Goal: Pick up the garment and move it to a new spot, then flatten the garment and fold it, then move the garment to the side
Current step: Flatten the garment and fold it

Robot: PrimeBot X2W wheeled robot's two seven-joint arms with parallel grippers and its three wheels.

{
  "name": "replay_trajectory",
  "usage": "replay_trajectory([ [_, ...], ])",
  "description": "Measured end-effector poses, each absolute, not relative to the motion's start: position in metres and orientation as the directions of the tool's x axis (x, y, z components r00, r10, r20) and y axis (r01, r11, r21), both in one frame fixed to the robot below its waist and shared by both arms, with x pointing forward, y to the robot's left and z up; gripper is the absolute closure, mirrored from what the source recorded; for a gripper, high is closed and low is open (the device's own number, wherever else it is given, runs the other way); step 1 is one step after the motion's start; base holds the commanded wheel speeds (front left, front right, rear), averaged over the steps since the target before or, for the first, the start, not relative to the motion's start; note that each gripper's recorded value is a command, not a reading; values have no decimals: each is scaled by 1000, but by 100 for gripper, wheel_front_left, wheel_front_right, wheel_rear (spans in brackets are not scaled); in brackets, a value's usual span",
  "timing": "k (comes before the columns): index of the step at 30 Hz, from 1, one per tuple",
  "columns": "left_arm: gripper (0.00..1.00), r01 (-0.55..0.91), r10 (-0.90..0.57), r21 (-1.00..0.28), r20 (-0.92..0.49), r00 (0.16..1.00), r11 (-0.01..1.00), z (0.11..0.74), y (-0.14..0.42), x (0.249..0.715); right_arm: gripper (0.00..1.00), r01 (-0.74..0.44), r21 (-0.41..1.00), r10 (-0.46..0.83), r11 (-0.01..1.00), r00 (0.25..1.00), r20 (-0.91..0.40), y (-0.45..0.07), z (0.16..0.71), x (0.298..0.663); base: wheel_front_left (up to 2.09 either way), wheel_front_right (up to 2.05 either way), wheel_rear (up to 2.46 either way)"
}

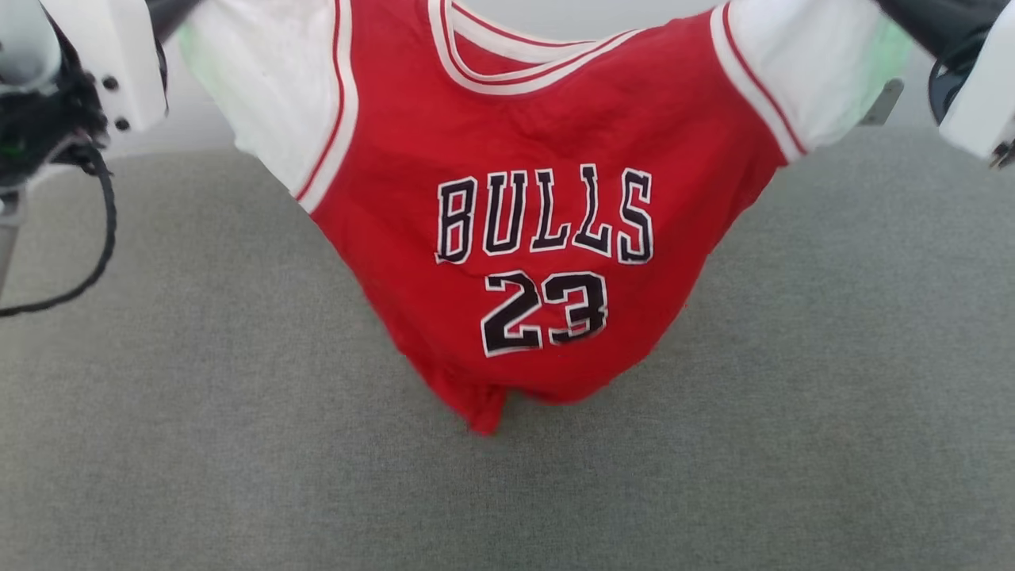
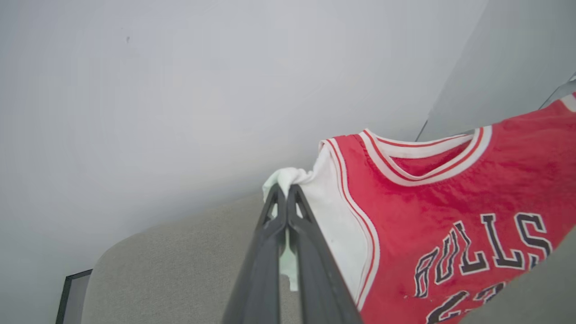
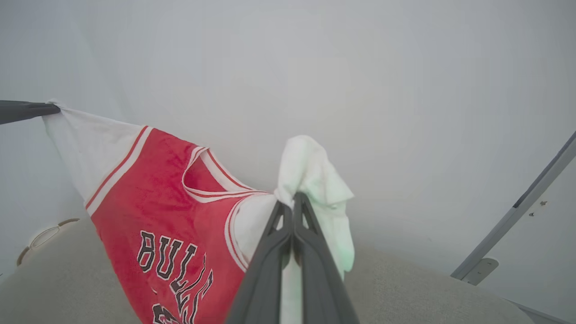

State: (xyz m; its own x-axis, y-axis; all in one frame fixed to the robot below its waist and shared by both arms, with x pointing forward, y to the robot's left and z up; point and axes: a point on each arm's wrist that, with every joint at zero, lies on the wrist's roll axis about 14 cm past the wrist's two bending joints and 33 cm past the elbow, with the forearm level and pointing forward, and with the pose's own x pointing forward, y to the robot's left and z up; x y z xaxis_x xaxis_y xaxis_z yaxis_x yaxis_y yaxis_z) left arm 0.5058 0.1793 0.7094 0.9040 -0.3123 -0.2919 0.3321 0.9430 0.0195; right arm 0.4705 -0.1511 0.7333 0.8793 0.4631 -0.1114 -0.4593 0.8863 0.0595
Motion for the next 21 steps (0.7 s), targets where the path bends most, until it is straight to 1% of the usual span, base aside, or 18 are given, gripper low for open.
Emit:
replay_trajectory([
  [4,100,323,-305,41,-231,924,946,743,179,499,100,-462,21,462,887,885,-57,-151,762,462,0,0,0],
  [9,100,310,-290,74,-208,934,948,757,181,500,100,-450,-8,450,893,892,-53,-151,769,467,0,0,0],
  [14,100,308,-291,79,-171,941,948,759,178,520,100,-415,-25,414,909,909,-39,-154,765,493,0,0,0],
  [20,100,293,-284,73,-106,953,953,754,174,569,100,-351,-65,354,934,933,61,-159,768,546,0,0,0],
  [21,100,293,-284,73,-106,953,953,754,174,569,100,-351,-65,354,934,933,61,-159,768,546,0,0,0],
])
